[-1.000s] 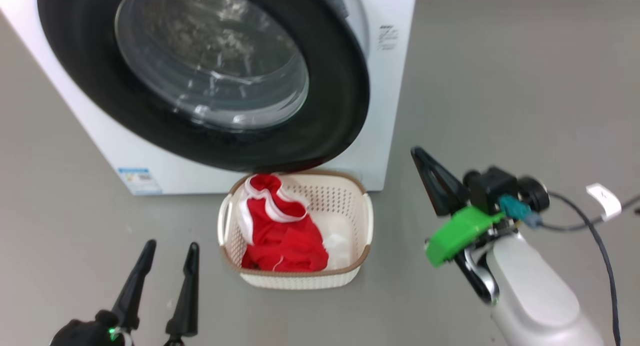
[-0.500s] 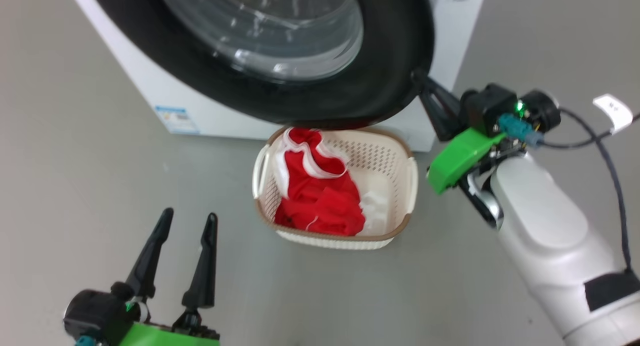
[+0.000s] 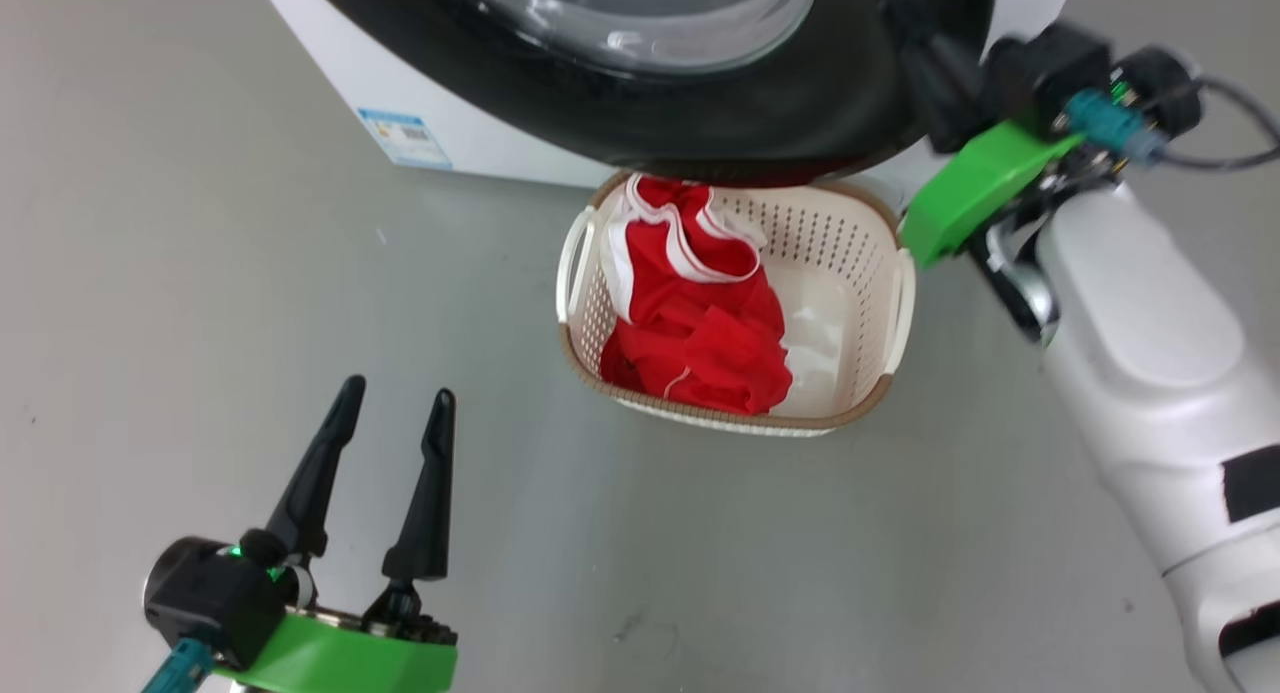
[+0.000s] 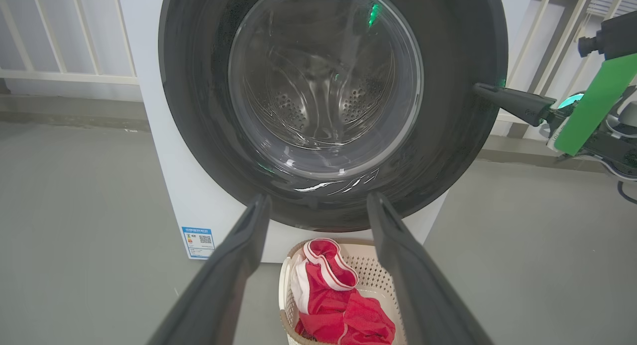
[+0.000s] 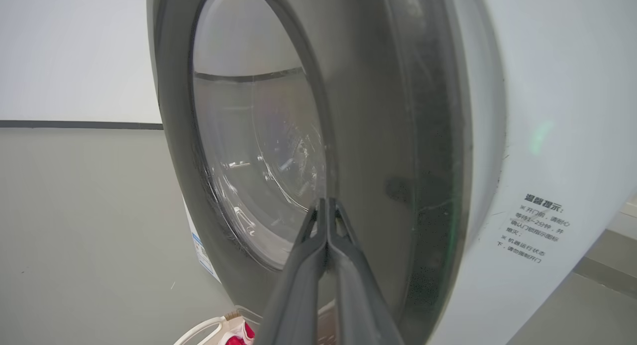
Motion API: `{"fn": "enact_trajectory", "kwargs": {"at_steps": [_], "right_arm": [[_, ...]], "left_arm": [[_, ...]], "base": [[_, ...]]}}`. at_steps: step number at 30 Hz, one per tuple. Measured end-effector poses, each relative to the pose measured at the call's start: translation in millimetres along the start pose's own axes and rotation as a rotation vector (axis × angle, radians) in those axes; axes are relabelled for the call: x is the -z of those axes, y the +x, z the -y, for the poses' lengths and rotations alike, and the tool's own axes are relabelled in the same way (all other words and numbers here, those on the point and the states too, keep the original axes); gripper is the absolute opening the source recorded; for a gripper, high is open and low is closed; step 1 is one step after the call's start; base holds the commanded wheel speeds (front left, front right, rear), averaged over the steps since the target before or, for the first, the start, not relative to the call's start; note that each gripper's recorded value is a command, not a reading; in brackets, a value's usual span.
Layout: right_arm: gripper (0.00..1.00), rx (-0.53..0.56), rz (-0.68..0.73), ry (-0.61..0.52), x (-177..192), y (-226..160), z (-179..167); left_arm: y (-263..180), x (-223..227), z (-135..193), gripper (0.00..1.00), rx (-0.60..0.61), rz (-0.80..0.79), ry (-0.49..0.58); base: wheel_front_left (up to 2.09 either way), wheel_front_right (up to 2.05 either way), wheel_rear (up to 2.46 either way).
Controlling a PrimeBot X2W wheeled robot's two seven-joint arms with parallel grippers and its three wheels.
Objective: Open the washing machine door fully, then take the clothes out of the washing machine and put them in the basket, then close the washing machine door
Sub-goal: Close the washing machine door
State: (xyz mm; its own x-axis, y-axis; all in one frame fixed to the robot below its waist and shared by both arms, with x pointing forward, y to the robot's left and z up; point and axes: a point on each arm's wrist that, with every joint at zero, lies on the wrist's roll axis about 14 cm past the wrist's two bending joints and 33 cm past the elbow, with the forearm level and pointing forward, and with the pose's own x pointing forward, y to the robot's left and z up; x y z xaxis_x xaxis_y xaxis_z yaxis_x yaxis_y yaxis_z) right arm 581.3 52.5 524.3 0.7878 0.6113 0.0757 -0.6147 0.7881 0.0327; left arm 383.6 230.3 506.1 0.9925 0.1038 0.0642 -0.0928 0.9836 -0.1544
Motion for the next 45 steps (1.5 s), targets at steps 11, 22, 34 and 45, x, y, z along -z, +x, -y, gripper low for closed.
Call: {"fn": "enact_trajectory", "kwargs": {"at_steps": [11, 22, 34, 45], "right_arm": [[0.0, 0.059, 0.024, 0.017, 2, 22, 27], [0.0, 0.133, 0.055, 0.005, -4, 38, 61], [0.0, 0.117, 0.036, -0.061, 6, 49, 61], [0.0, 0.124, 0.061, -0.041, -9, 45, 54]], "left_arm": [[14, 13, 3, 1.0, 0.012, -0.025, 0.01], [24, 28, 9, 1.0, 0.031, -0.06, -0.005], [28, 39, 7, 1.0, 0.031, -0.089, -0.007], [29, 34, 9, 1.0, 0.037, -0.076, -0.004]], "base": [[0.0, 0.0, 0.0], [0.0, 0.0, 0.0], [0.0, 0.0, 0.0], [0.0, 0.0, 0.0]]}}
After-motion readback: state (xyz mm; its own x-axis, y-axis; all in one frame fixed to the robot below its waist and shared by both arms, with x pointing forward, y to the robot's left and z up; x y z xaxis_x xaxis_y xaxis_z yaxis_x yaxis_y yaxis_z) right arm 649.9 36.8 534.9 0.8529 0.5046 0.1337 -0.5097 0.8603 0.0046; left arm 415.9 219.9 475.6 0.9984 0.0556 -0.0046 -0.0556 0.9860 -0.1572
